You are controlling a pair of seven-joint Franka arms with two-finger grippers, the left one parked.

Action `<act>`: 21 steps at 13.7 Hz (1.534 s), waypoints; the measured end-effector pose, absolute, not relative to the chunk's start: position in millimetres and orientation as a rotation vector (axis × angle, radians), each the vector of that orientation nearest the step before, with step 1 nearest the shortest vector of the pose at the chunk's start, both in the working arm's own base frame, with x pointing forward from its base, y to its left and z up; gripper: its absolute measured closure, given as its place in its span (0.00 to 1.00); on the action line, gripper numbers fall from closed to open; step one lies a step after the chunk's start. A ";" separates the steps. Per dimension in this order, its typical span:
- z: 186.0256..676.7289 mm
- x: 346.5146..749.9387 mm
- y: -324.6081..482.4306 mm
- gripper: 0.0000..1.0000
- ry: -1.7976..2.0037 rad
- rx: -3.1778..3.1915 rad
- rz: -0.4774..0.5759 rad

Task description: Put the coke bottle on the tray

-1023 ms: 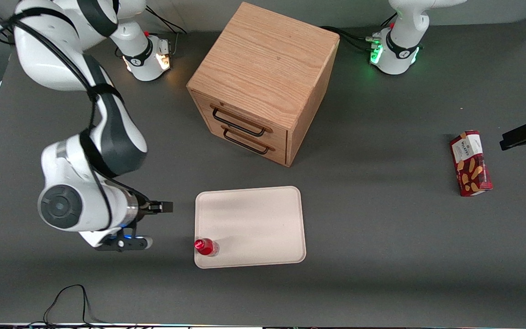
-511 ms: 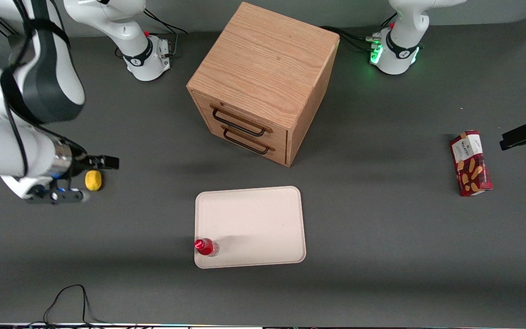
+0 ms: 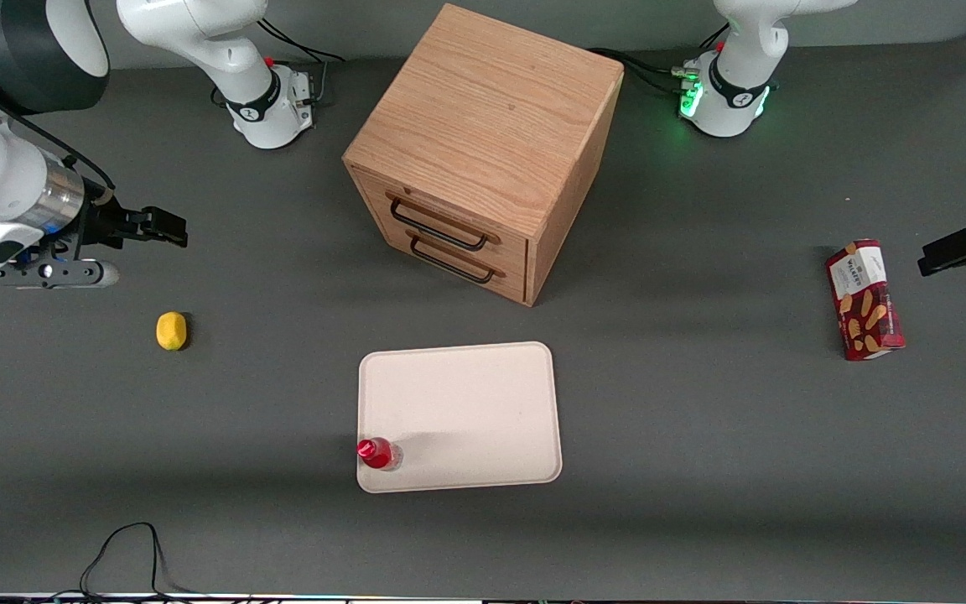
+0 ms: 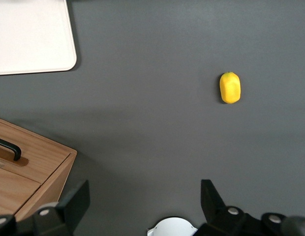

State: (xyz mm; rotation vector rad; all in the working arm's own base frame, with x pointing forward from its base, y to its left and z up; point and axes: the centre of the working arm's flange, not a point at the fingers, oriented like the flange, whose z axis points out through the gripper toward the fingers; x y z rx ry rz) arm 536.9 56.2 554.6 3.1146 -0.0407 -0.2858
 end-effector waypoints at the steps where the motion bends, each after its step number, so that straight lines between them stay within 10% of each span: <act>1: 555.2 537.2 51.6 0.00 -0.029 3.117 -0.287; 21: 620.5 540.8 7.3 0.00 0.014 3.143 -0.169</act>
